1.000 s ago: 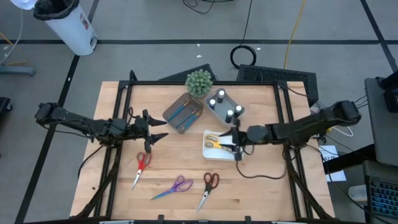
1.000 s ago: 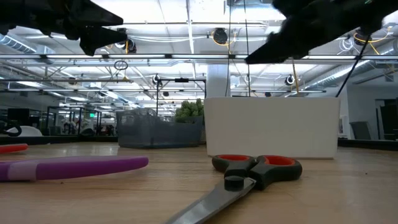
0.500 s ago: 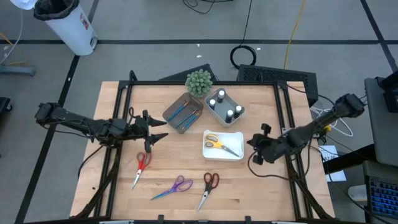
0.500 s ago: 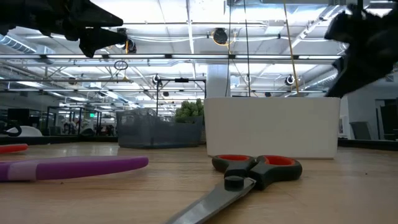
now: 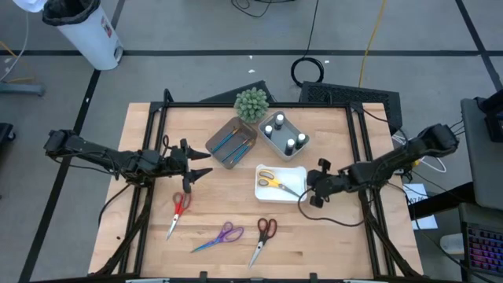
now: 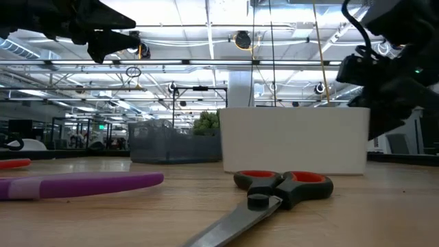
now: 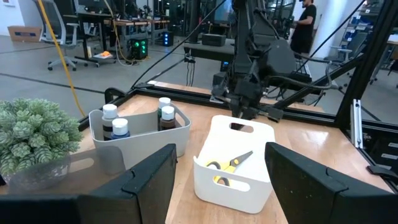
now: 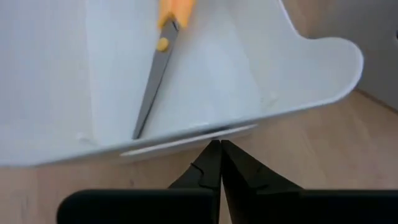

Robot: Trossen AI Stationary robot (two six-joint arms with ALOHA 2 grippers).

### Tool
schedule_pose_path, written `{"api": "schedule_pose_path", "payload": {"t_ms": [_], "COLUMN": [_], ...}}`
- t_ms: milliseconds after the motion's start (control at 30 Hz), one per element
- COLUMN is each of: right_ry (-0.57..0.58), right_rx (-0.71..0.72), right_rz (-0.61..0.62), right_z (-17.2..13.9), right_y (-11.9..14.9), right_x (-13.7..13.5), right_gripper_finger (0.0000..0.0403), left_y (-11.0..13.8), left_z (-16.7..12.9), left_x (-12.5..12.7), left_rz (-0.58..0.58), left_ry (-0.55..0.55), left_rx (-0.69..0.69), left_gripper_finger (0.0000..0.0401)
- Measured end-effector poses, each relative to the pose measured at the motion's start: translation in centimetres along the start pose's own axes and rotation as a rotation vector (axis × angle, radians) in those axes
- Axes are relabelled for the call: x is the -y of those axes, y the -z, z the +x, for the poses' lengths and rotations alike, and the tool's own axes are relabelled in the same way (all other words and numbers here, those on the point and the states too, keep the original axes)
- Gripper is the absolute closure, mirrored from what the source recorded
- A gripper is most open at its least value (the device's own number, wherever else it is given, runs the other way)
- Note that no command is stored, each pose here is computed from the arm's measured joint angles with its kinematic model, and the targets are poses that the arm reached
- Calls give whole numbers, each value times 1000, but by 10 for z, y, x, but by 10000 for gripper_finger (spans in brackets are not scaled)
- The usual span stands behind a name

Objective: Pick & Place Paint Supplies
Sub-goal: Adjust the white bin, then put the red scissors into the white bin

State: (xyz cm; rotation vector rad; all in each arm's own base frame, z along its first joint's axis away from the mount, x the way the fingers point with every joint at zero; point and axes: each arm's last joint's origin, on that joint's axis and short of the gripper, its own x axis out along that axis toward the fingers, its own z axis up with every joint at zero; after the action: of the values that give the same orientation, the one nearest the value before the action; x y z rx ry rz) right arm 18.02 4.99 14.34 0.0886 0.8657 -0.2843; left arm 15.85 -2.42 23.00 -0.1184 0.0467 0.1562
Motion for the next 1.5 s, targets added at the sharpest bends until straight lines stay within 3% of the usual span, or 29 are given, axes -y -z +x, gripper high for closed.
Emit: {"api": "schedule_pose_path", "payload": {"t_ms": [233,533,700,800,900,1267,1500], "right_ry": [-15,-14,-24,-34,-43,-57,-95], "right_rx": [64,77,101,126,149,280,366], "right_rz": [-2,11,16,10,19,57,94], "right_z": [9,7,2,-2,-7,-27,-38], "right_y": [-12,-14,-16,-18,-20,-30,-36], "right_x": [4,6,7,8,9,14,16], "right_gripper_finger": [402,401,397,397,399,402,402], "left_y": [0,2,7,15,24,51,68], "left_z": [0,0,0,1,2,17,27], "left_x": [0,0,9,20,28,54,56], "left_rz": [-1,-140,-172,-118,-115,-363,-506], "left_ry": [0,7,191,233,143,-120,-299], "left_rx": [-1,-19,-95,-253,-461,-1079,-1215], "left_gripper_finger": [148,148,148,148,148,148,148]}}
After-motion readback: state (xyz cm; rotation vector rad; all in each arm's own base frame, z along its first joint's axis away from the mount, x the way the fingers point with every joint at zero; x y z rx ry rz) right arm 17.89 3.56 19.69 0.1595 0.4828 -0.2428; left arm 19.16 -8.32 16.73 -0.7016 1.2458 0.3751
